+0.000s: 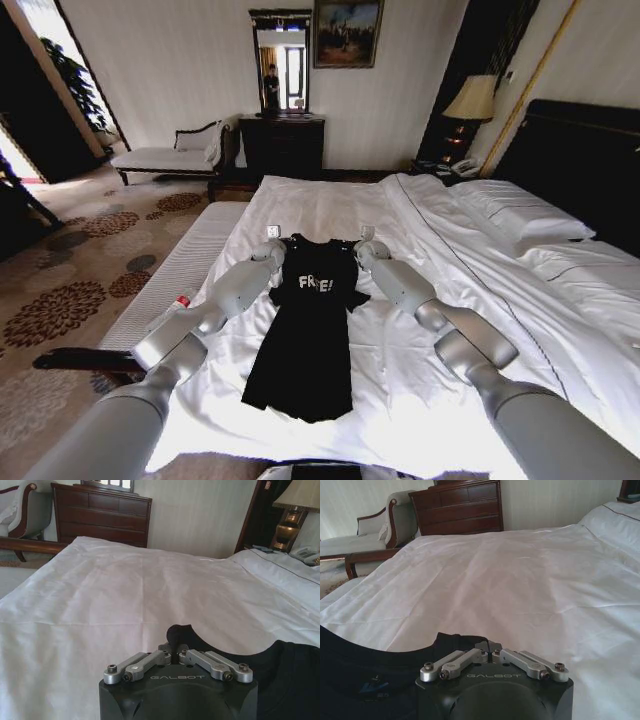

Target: Fold the clothes on the bed.

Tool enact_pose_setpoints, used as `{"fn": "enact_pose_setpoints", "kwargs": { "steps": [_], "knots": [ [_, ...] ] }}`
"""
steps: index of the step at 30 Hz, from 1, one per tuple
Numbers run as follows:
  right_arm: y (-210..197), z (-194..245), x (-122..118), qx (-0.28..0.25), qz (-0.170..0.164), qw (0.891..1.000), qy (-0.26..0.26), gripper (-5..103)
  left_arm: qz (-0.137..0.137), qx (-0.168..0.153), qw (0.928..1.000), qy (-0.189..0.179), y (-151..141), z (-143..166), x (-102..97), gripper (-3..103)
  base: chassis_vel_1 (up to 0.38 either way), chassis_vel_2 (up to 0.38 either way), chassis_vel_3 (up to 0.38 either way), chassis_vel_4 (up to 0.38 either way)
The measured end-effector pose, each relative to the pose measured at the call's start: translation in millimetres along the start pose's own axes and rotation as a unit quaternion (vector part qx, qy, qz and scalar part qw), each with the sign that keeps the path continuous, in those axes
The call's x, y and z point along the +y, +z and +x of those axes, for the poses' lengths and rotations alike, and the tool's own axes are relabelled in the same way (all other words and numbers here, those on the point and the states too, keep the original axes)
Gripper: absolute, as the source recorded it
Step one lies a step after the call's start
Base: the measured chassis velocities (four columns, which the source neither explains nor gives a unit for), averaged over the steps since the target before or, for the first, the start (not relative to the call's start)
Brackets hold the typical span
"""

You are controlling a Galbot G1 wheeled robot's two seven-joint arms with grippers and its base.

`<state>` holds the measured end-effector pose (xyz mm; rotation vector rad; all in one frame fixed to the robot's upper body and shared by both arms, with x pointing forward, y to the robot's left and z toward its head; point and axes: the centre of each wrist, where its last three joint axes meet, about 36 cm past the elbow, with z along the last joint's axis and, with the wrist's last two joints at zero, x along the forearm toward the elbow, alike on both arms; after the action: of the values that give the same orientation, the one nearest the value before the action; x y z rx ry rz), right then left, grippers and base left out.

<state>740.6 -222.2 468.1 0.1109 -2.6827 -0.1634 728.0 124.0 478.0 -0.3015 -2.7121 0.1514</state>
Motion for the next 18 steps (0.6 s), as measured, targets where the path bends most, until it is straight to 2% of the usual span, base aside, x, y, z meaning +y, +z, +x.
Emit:
{"fn": "enact_pose_setpoints", "kwargs": {
  "steps": [7,14,17,18],
  "knots": [
    [8.2,-4.4,-8.8,-0.015,-0.002,1.000,0.008,0,0.012,0.014,0.9995,-0.024,14.5,-6.8,3.9,2,0.000,0.000,0.000,0.000],
    [22.9,-7.9,-13.2,-0.007,0.004,1.000,0.018,0,0.008,0.024,0.9993,-0.028,29.1,-16.3,1.4,2,0.000,0.000,0.000,0.000],
    [29.5,-6.7,-14.0,-0.002,0.012,1.000,0.014,-3,0.022,0.029,0.9989,-0.030,30.0,-18.7,-1.6,2,0.000,0.000,0.000,0.000],
    [31.3,-4.8,-15.4,0.002,0.019,1.000,0.009,2,0.026,0.034,0.9985,-0.033,31.1,-19.7,-1.2,1,0.000,0.000,0.000,0.000]
  ]
}}
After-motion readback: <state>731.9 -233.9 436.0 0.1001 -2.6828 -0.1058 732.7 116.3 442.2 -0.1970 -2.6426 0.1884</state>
